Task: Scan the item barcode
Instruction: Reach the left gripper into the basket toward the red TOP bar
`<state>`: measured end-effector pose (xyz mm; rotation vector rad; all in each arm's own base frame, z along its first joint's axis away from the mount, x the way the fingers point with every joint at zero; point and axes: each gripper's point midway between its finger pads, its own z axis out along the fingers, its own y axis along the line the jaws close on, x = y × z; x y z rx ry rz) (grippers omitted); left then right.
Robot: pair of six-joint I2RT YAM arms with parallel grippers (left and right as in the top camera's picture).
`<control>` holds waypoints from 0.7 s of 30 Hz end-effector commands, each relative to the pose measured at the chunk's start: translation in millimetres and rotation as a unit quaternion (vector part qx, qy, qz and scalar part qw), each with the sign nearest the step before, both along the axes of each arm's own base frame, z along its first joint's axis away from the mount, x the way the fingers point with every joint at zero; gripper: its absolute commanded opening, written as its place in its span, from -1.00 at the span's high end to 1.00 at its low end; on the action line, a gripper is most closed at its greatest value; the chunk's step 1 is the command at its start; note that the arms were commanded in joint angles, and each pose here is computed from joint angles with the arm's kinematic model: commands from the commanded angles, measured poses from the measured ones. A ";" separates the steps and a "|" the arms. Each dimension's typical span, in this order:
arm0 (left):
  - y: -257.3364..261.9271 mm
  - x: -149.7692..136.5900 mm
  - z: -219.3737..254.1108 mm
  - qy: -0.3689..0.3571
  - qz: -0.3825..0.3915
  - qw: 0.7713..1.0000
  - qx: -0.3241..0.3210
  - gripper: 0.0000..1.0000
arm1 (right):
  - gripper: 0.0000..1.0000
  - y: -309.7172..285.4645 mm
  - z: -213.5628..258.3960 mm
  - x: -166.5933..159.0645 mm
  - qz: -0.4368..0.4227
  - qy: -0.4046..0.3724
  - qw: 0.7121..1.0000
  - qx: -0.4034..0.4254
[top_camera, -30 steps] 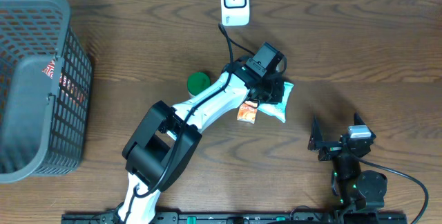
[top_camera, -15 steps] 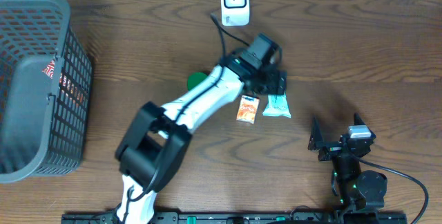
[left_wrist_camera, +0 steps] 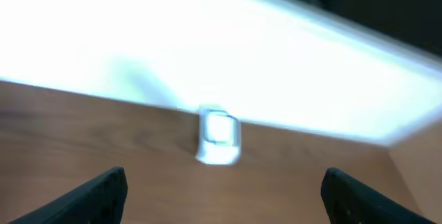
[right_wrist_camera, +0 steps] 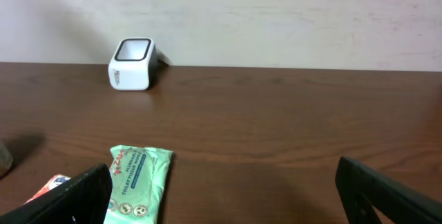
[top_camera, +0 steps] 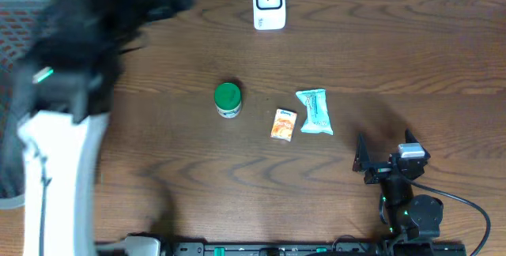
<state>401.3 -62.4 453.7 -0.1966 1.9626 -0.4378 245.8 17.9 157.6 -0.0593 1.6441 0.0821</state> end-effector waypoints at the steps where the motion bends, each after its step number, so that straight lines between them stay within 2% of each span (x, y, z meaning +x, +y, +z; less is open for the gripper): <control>1: 87.2 -11.5 -11.1 0.028 0.136 0.990 0.038 -0.80 | -0.98 1.3 -1.8 -0.1 0.003 0.002 1.000 -0.002; 4: 156.8 -37.6 -32.6 0.082 0.254 0.964 -0.001 -0.80 | -0.98 1.3 -1.8 -0.1 0.003 0.002 1.000 -0.002; 7: 207.2 -56.3 -59.8 0.134 0.325 0.936 -0.018 -0.81 | -0.99 1.3 -1.8 -0.1 0.003 0.002 1.000 -0.002; 15: 269.3 -64.5 -118.8 0.237 0.367 0.899 0.012 -0.87 | -0.99 1.3 -1.8 -0.1 0.003 0.002 1.000 -0.002; 21: 280.2 -52.6 -171.2 0.314 0.359 0.879 0.003 -0.87 | -0.98 1.3 -1.8 -0.1 0.003 0.002 1.000 -0.002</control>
